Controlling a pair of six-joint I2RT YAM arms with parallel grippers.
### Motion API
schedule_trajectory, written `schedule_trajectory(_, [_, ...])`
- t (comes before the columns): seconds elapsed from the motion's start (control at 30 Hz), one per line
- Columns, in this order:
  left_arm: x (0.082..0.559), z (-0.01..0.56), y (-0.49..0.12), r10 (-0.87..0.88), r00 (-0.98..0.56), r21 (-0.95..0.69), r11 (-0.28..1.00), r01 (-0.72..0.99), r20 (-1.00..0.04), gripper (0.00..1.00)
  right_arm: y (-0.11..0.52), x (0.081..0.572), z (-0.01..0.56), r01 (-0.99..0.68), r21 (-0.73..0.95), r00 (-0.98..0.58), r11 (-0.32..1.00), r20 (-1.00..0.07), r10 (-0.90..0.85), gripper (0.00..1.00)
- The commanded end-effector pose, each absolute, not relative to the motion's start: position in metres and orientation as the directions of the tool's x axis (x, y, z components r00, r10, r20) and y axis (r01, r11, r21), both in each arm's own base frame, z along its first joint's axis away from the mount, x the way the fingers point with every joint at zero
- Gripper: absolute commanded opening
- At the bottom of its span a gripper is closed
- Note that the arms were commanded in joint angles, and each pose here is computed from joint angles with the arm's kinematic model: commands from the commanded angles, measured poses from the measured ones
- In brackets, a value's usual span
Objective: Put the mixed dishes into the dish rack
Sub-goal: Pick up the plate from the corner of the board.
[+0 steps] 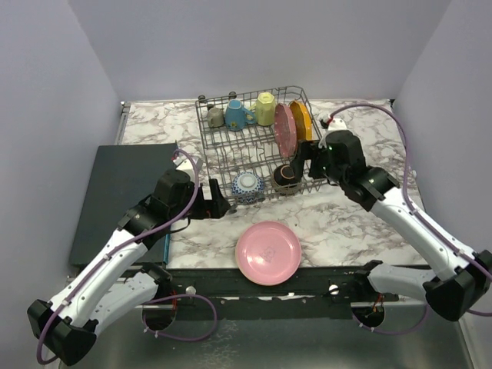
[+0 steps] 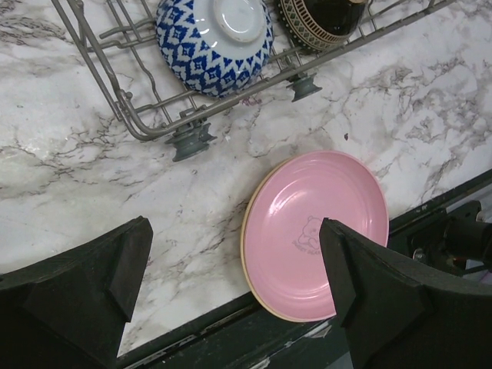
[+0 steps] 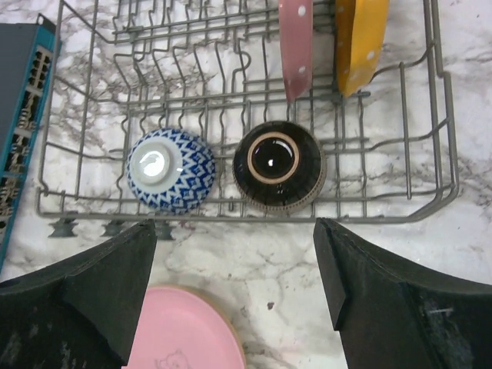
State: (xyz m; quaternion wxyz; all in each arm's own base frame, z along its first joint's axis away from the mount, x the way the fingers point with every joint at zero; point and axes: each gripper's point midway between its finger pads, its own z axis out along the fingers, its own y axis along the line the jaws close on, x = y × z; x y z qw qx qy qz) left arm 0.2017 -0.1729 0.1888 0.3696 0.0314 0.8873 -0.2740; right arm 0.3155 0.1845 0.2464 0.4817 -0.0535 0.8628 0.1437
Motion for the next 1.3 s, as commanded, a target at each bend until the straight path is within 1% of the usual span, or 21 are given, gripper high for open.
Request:
schedule_trajectory(0.0, [0.196,0.181,-0.185,-0.099,-0.747,-0.461,0.837,0.295,-0.657,0.99,0.179,0.281,0.244,-0.242,0.282,-0.572,0.928,-0.814,0.098,0.9])
schedule_trajectory(0.17, [0.193,0.175,-0.188,-0.087,-0.771,-0.453,0.848,0.275,-0.631,0.99,0.174,0.252,0.229,-0.243,0.339,-0.624,0.909,-0.772,0.121,0.9])
schedule_trajectory(0.37, [0.185,0.167,-0.199,-0.108,-0.837,-0.513,0.829,0.221,-0.536,0.99,0.161,0.23,0.212,-0.203,0.357,-0.659,0.912,-0.738,0.143,0.9])
schedule_trajectory(0.57, [0.173,0.158,-0.207,-0.125,-0.875,-0.553,0.813,0.179,-0.467,0.99,0.16,0.207,0.199,-0.194,0.412,-0.708,0.89,-0.687,0.164,0.9])
schedule_trajectory(0.73, [0.16,0.138,-0.214,-0.108,-0.91,-0.541,0.83,0.139,-0.4,0.99,0.159,0.193,0.183,-0.164,0.451,-0.745,0.877,-0.639,0.19,0.88])
schedule_trajectory(0.87, [0.149,0.126,-0.221,-0.089,-0.925,-0.52,0.845,0.126,-0.37,0.99,0.164,0.182,0.172,-0.145,0.494,-0.783,0.857,-0.587,0.206,0.87])
schedule_trajectory(0.97, [0.144,0.119,-0.222,-0.088,-0.925,-0.498,0.859,0.118,-0.37,0.99,0.17,0.176,0.165,-0.148,0.522,-0.806,0.84,-0.556,0.204,0.84])
schedule_trajectory(1.13, [0.135,0.105,-0.221,-0.098,-0.929,-0.478,0.874,0.091,-0.356,0.99,0.176,0.167,0.139,-0.107,0.535,-0.863,0.838,-0.469,0.189,0.77])
schedule_trajectory(1.27, [0.128,0.093,-0.22,-0.096,-0.934,-0.466,0.881,0.08,-0.343,0.99,0.18,0.164,0.123,-0.09,0.537,-0.89,0.839,-0.421,0.174,0.69])
